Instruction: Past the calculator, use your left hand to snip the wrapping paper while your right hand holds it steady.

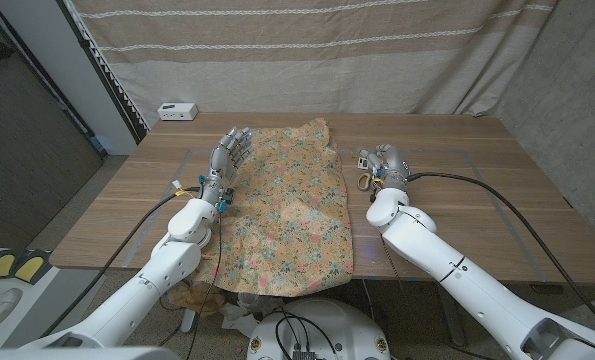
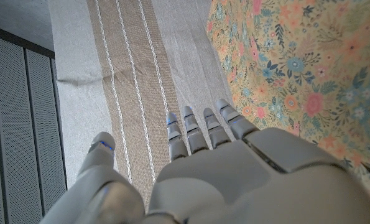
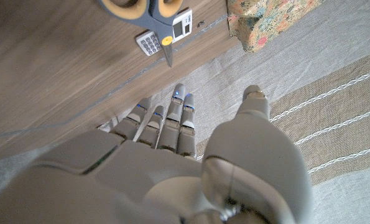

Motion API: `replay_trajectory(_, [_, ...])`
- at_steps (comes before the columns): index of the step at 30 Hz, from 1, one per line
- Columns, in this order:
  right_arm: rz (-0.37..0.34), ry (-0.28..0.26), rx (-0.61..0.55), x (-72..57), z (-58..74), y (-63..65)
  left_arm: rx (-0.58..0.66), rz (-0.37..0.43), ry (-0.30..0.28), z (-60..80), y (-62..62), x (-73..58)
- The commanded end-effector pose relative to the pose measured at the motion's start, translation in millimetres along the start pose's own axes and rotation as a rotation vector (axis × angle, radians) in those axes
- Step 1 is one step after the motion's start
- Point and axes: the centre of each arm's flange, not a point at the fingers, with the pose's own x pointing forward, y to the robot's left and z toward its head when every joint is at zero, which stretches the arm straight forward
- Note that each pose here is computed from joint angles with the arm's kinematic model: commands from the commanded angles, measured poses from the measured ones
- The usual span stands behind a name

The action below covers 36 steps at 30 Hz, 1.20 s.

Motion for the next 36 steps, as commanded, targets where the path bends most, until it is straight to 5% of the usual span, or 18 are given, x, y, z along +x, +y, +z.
replay_trajectory(1, [-0.028, 0.024, -0.050, -2.8, 3.6, 8.1, -0.001, -0.006, -0.014, 2.1, 1.8, -1.5])
replay_trajectory(36, [-0.018, 0.091, -0.222, 17.8, 9.0, 18.0, -0.011, 0.001, -0.003, 2.3, 0.6, -7.7])
